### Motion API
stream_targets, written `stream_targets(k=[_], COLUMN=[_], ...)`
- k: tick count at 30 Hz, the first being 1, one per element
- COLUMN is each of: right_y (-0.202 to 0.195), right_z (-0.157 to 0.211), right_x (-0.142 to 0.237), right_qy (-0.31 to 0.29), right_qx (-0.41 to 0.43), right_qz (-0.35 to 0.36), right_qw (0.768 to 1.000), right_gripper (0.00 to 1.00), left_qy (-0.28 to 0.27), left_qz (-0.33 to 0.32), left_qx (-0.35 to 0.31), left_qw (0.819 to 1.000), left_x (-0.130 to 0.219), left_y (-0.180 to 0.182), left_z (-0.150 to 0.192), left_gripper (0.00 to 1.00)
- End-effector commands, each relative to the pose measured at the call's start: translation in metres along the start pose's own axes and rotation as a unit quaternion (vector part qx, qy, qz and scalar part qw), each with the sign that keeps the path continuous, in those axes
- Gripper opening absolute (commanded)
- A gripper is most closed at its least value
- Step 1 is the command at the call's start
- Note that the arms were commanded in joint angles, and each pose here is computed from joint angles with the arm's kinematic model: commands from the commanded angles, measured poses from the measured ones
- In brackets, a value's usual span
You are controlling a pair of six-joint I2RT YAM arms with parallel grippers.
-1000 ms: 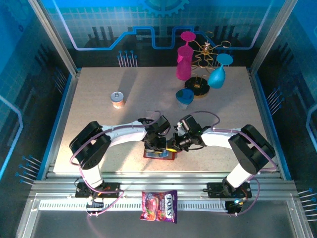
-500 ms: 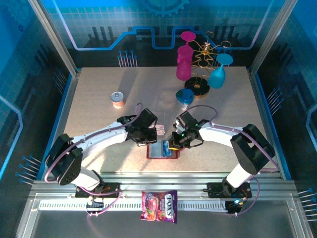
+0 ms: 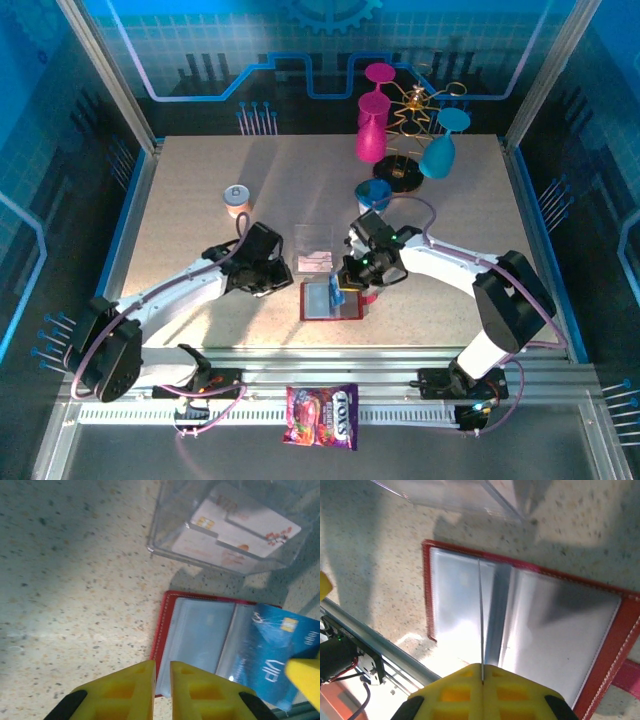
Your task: Take the credit cards out of the card holder
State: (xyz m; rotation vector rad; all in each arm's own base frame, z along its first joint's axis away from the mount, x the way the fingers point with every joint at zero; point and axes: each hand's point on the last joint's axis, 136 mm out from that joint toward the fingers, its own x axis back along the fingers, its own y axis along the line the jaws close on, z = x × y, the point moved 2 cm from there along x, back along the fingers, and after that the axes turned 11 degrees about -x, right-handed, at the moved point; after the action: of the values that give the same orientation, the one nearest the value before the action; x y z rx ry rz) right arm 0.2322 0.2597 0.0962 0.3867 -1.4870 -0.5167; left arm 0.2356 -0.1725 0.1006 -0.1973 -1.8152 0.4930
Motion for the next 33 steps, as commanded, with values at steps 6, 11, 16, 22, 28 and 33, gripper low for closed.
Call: stream_targets(k=[6, 11, 16, 22, 28, 33], right_y=[0.018, 0.029, 0.029, 0.040, 0.057, 0.067], right_z=[-0.009, -0.023, -0.038, -0.050, -0.064, -0.077], right_x=[0.026, 0.033, 0.038, 0.041, 0.041, 0.038], right_qy=[0.008, 0.018, 0.038, 0.059, 0.075, 0.099], right_qx=[0.157, 0.262, 0.347, 0.480, 0.543, 0.566], right_qz=[0.033, 0.065, 0.112, 0.138, 0.132, 0.134], right_qw=[0.987, 0.963, 0.930, 0.865, 0.826, 0.807], right_gripper=[0.00, 0.00, 0.00, 0.00, 0.00, 0.00], left_qy=[-0.005, -0.007, -0.010, -0.018, -0.022, -0.025], left_qz=[0.023, 0.037, 0.047, 0.053, 0.056, 0.057], left_qx=[0.029, 0.050, 0.066, 0.084, 0.091, 0.096], left_qw=[0.999, 0.998, 0.997, 0.995, 0.994, 0.993], left_x=[0.006, 0.005, 0.008, 0.012, 0.015, 0.017], left_y=[0.016, 0.023, 0.030, 0.040, 0.045, 0.048], left_z=[0.003, 0.005, 0.006, 0.005, 0.006, 0.007], left_gripper=[0.18, 0.18, 0.18, 0.18, 0.18, 0.18])
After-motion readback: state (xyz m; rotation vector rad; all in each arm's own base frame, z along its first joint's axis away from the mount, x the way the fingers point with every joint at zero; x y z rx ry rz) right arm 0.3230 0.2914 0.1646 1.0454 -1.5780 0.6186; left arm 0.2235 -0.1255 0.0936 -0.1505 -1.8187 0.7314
